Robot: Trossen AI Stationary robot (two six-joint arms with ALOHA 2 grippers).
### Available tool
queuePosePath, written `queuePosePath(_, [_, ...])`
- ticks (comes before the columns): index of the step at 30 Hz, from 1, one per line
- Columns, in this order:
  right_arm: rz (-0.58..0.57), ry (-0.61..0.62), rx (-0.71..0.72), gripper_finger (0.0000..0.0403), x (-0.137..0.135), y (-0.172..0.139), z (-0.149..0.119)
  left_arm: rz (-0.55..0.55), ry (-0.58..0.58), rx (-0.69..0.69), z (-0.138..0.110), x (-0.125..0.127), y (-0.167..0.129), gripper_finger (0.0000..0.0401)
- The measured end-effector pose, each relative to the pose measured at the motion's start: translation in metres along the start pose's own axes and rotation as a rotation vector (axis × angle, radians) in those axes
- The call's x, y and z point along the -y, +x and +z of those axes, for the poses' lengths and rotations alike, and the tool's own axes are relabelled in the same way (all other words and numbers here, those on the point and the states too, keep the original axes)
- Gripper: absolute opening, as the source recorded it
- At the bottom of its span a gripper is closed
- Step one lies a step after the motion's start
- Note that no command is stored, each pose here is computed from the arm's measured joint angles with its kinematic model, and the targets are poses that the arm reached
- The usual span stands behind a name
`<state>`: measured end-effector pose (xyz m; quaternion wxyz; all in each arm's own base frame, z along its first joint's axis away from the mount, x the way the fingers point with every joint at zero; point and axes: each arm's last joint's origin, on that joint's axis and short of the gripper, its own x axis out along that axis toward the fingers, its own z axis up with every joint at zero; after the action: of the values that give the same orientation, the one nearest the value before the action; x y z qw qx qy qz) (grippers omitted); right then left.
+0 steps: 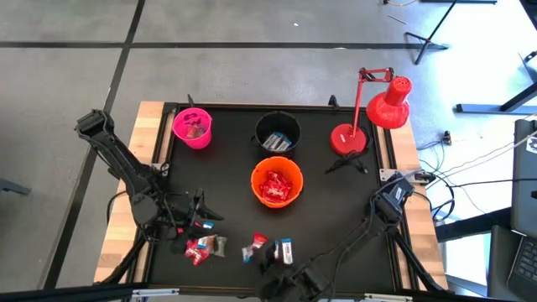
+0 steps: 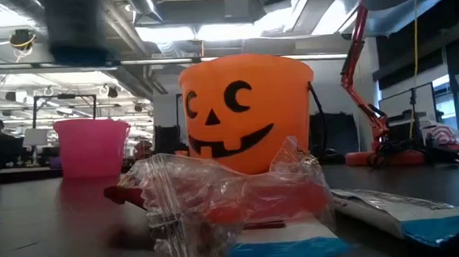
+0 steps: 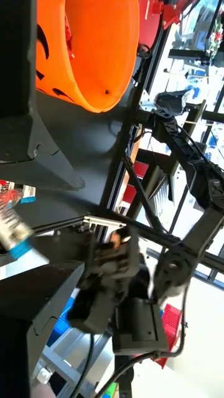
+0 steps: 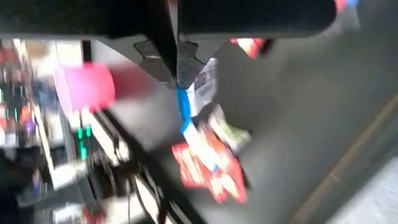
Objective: Sort candy
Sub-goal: Put the white chocolate into the black bucket
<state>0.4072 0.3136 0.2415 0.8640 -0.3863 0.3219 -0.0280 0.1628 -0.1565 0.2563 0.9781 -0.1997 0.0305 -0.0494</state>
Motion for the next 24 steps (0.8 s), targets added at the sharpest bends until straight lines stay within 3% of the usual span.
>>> queuePosePath(6, [-0.081, 0.092, -0.167, 0.0000, 0.025, -0.018, -0.011, 0.000, 0.000, 0.000, 0.000, 0.000, 0.000, 0.0184])
queuePosePath(12, [-0.157, 0.128, -0.232, 0.0000, 0.050, -0.037, -0.020, 0.000, 0.007, 0.000, 0.000, 0.000, 0.000, 0.0184])
queuePosePath(24, [-0.317, 0.315, -0.301, 0.0000, 0.181, -0.059, -0.050, -0.002, 0.007, -0.002, 0.000, 0.000, 0.000, 0.0184])
